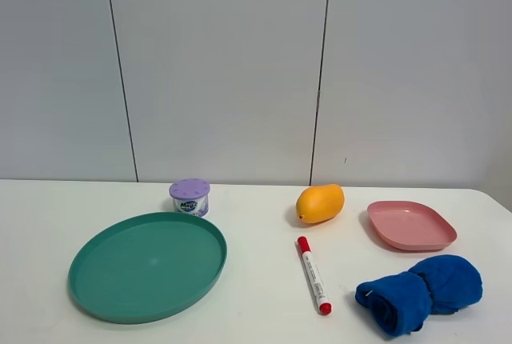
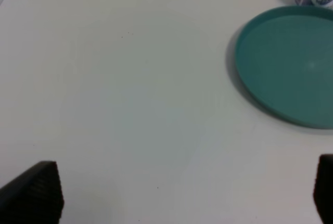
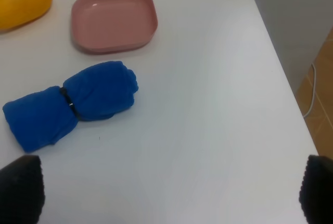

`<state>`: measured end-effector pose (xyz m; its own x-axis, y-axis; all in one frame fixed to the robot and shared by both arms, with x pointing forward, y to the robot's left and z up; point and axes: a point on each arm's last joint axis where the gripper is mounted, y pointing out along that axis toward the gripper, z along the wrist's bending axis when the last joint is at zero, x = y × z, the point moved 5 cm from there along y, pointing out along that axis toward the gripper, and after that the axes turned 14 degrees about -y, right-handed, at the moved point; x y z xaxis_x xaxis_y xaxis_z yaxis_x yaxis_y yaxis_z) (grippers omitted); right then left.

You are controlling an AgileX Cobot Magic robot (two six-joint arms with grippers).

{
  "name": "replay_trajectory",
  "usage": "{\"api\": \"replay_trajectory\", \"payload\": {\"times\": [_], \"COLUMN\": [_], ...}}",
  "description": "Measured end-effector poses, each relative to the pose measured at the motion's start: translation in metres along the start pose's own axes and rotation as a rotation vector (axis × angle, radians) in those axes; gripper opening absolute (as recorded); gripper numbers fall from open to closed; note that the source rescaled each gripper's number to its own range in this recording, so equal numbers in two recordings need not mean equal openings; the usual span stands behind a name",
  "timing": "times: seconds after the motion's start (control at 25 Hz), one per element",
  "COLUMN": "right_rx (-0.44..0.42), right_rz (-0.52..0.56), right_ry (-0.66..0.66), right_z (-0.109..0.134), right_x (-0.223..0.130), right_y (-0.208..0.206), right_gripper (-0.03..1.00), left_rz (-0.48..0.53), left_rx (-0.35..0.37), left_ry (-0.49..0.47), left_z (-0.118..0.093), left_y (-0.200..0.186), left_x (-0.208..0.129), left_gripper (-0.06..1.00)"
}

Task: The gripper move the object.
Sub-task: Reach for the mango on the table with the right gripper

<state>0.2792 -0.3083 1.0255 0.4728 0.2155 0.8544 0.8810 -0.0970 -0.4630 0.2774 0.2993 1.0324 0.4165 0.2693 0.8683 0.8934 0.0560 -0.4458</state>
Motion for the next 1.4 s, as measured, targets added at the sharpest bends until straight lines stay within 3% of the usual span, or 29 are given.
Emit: {"api": "replay_trajectory", "payload": {"times": [1.4], "right_rx": [0.0], "right_rz": [0.0], "right_ry": [0.0], "right_z": [0.0], "right_x": [0.0], "right_y": [0.0], "right_gripper": [1.0], "left_rz": [0.0], "left_rx": [0.0], "left_ry": [0.0], "left_z": [0.0], "left_y": [0.0], "left_x": [0.0], "left_gripper": [1.0]}}
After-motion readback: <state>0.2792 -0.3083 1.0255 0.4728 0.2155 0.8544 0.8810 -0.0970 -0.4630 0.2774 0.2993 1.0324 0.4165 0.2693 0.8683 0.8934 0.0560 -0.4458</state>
